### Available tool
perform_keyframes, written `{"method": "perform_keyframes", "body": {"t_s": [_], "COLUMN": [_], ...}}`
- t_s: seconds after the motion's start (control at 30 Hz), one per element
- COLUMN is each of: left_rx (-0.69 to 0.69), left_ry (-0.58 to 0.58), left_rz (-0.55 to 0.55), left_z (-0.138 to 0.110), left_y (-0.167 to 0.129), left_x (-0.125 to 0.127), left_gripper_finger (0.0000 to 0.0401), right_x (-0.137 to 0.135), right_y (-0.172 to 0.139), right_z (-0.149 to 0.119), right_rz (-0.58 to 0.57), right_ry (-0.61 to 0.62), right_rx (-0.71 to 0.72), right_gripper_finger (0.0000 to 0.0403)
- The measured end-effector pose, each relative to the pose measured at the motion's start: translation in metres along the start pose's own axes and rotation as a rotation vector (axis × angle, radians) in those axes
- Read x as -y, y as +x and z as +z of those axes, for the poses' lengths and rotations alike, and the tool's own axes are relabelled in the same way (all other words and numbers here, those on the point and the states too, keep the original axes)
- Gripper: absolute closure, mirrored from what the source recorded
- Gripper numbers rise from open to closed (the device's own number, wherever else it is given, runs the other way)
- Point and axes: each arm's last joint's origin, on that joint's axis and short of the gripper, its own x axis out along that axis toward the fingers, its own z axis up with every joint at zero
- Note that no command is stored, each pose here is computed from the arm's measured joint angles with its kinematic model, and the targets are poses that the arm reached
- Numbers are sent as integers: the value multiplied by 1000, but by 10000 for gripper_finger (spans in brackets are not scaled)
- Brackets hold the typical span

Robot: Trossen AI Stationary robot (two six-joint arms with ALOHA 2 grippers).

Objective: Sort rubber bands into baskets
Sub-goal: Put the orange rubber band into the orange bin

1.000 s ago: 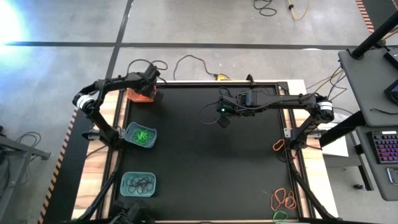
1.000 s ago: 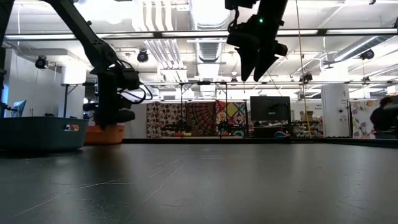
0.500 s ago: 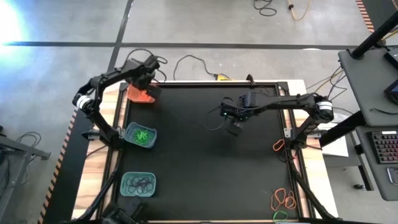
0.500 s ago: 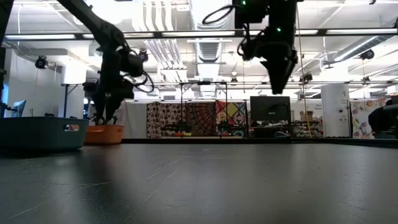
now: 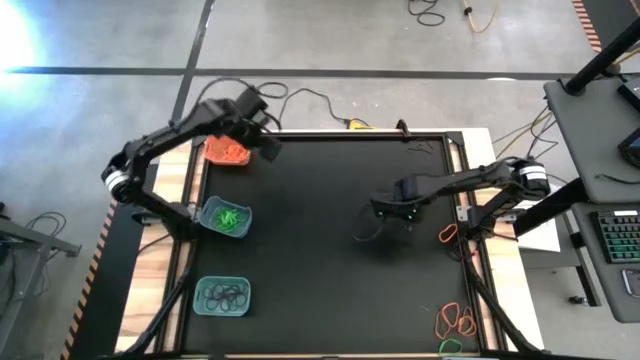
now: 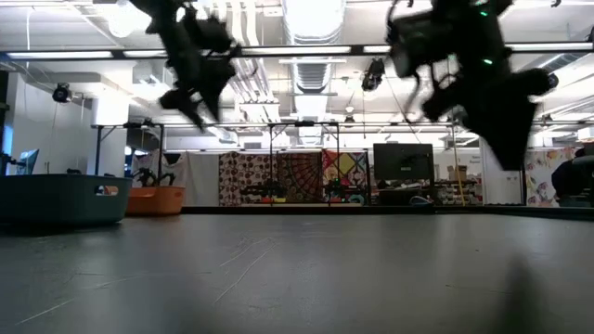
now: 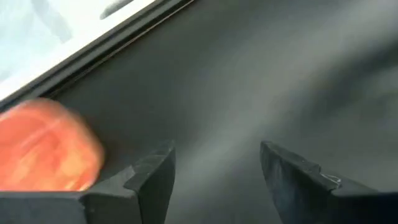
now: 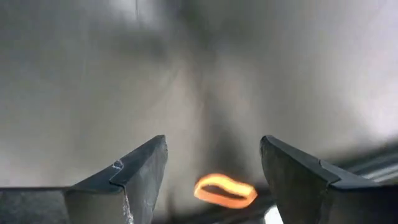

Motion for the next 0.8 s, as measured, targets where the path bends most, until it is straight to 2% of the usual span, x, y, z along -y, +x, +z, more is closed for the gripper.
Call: {"method": "perform_keyframes", "body": {"t_s": [0.17,0.27,0.37,0.57,0.8], "left_rx": [185,226,243,124,45], "left_ry": [152,216,297,272,299], "left_rz": [-175,-248,-272,-232,-243], "left_z": [-15,-28,-43,-79,-129], "left_y": [2,8,13,26,34], "left_x": [63,91,110,120,123], "left_gripper_finger": [186,186,186,186,186], "right_x": [-3,0,1,0,-1], "right_y": [27,39,50,65,67], "right_z": [-22,-37,-43,-40,-38], "right_rz": [-55,-70,-46,12,10], "right_ry": [141,177,178,111,177], "right_rx": [-193,-352,-399,-352,-331], "right_gripper_finger": [156,162,175,219,273]}}
